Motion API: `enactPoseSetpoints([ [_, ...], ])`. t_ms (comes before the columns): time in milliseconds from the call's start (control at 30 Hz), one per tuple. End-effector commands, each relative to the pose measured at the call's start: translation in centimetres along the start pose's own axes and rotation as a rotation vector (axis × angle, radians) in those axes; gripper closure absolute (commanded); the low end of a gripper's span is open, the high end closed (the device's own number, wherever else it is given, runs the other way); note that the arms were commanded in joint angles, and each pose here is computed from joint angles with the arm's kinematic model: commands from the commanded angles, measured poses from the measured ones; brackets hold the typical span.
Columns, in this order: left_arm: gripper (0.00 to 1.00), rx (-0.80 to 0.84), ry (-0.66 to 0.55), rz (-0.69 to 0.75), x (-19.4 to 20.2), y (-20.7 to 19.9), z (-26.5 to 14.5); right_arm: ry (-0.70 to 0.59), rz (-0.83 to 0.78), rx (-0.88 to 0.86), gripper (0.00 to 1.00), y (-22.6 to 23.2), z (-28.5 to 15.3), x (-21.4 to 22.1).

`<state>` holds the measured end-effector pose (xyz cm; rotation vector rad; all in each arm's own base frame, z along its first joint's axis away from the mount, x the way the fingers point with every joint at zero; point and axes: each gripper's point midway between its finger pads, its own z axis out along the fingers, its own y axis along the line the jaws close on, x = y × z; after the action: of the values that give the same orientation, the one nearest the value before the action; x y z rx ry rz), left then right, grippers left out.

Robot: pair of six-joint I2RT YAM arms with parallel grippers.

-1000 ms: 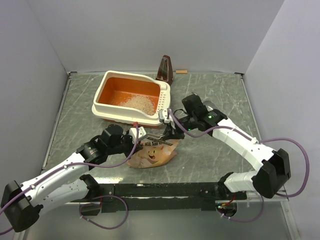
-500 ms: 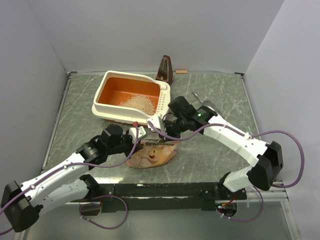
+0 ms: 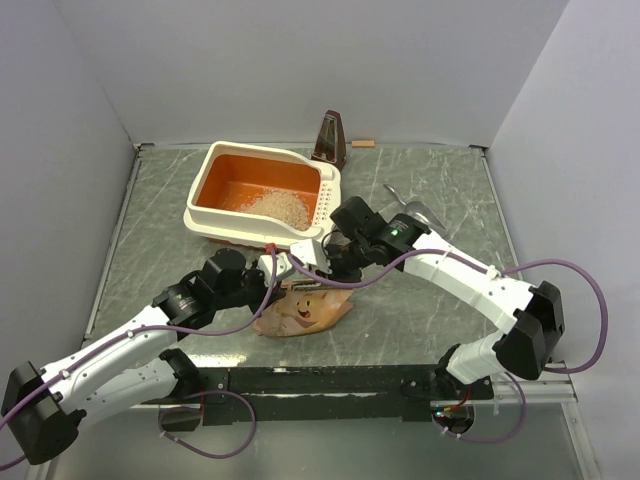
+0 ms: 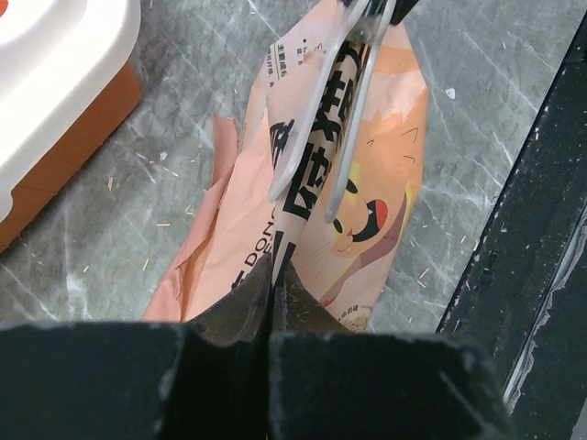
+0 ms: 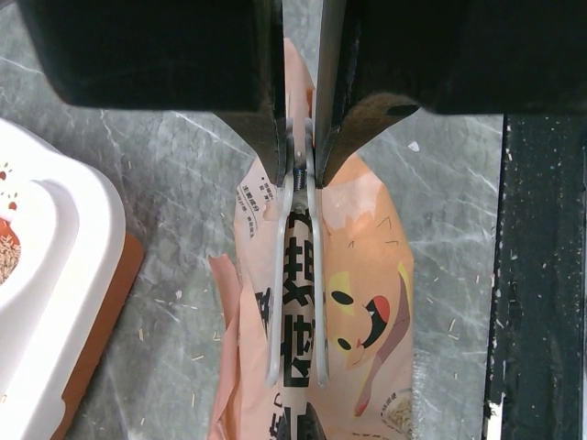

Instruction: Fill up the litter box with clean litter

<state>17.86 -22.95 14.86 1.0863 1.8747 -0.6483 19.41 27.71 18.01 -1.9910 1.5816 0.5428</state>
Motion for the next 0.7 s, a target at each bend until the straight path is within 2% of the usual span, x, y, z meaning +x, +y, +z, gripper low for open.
enactPoseSetpoints([
  [0, 0.95, -0.036, -0.082, 0.002, -2.4, 0.6, -0.6, 0.053, 0.009, -0.033, 1.00, 0.5, 1.6, 1.9],
  [300, 0.95, -0.042, -0.092, 0.001, -2.5, 0.6, -0.8, -0.006, 0.040, -0.087, 1.00, 1.0, 4.3, 1.8],
  [667, 0.95, -0.046, -0.090, -0.002, -2.5, 0.7, -0.8, -0.003, 0.050, -0.132, 0.99, 2.0, 7.0, 1.5],
])
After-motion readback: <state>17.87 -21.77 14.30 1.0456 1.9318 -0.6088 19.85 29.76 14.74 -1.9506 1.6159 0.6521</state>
